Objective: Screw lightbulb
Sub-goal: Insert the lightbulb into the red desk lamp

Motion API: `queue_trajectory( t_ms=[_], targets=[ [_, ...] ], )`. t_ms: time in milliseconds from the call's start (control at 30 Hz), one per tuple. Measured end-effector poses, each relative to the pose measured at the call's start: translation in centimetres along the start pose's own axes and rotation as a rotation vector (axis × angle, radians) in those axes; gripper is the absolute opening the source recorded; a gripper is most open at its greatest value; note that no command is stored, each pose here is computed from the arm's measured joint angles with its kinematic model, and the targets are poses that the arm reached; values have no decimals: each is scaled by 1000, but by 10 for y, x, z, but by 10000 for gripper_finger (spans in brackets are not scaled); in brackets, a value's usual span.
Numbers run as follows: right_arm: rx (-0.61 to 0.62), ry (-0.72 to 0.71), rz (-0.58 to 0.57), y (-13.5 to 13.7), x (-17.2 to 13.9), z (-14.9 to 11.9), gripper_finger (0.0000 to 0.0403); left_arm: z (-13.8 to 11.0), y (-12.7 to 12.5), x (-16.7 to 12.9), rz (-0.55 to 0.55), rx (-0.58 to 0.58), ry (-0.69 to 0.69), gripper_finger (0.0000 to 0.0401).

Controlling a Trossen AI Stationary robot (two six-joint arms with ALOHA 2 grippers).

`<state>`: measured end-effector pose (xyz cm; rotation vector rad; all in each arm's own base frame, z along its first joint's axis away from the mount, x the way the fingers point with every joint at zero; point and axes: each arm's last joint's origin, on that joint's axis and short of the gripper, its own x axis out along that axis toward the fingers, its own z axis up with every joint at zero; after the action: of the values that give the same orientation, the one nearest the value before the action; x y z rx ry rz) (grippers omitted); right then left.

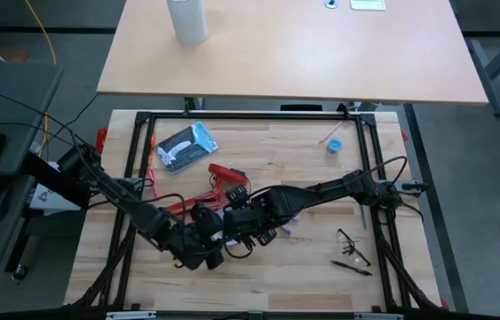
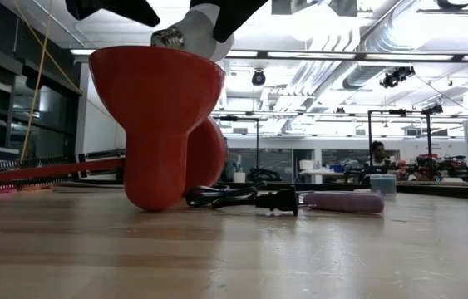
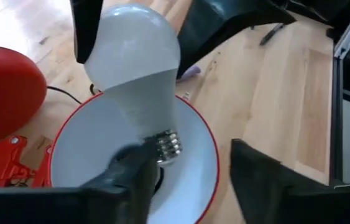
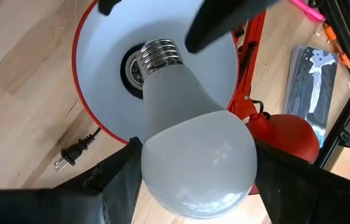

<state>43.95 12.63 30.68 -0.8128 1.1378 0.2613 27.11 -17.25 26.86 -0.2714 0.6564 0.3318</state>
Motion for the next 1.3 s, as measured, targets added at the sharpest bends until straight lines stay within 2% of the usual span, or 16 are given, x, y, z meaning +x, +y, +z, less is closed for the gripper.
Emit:
queue_trajectory(
  t_ms=[133, 300, 533, 833, 1000, 1200, 1300],
  targets=[
    [1, -2, -1, 0, 0, 0, 266, 5, 5, 6, 26, -16, -8, 238],
    [-20, -6, -4, -1, 0, 0, 266, 12, 12, 13, 57, -36, -15, 269],
    [-33, -27, -18, -2, 0, 2, 266, 16, 19, 23, 43, -55, 45, 274],
    [-42, -34, -30, -3, 0, 3, 266, 19, 23, 29, 73, -28, 37, 272],
    [-43, -31, -39, -3, 0, 3, 266, 16, 27, 28, 127, -24, 39, 231],
    [-38, -23, -60, -4, 0, 3, 266, 17, 27, 28, 140, -16, 31, 123],
    [-38, -31, -63, -5, -3, 3, 266, 17, 27, 29, 135, -1, 30, 117]
  ],
)
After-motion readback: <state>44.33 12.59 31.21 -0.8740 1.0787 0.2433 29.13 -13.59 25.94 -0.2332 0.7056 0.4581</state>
